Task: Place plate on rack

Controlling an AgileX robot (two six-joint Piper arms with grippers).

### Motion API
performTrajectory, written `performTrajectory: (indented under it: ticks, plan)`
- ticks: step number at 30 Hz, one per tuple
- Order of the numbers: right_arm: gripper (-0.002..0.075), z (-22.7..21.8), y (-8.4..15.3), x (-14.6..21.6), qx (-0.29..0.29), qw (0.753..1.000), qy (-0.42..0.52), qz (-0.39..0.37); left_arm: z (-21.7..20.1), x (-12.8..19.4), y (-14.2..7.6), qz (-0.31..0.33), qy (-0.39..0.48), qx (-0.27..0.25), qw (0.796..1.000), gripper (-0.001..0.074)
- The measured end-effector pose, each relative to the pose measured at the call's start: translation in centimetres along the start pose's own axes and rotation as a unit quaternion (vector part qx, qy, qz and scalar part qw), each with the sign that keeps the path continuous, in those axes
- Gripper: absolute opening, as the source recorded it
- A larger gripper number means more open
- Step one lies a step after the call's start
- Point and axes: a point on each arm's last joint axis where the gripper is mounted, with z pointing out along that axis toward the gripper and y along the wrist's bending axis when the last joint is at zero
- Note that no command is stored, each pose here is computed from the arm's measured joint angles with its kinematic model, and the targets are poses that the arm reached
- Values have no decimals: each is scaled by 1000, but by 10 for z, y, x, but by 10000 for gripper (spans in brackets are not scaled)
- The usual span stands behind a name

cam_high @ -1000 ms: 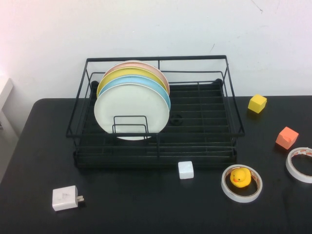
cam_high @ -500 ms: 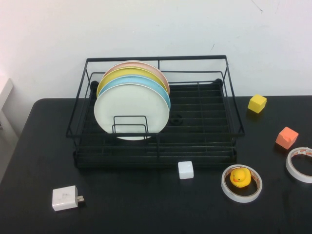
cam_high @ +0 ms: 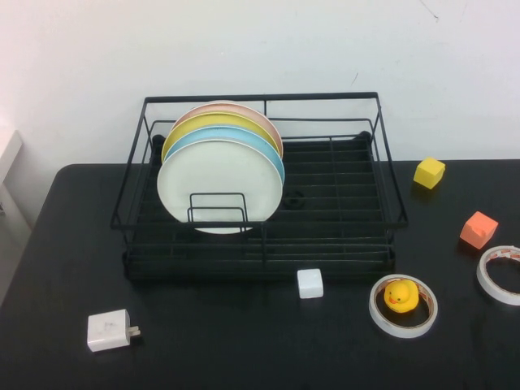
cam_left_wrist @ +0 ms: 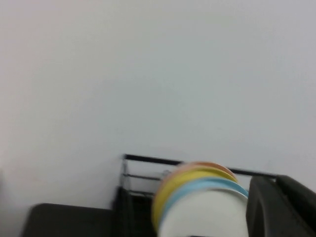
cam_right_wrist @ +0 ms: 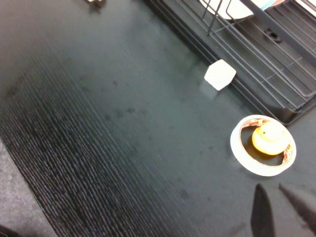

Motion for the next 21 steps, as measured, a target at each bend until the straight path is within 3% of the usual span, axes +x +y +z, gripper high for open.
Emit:
performTrajectory:
  ticks: [10,21]
  plan:
    - [-2,0,0,0,0,1000,0,0,-27,32,19,28,-77,-59,995,-1]
    - [-2,0,0,0,0,1000,1,0,-43,37,5,92,-139,-30,986,-1]
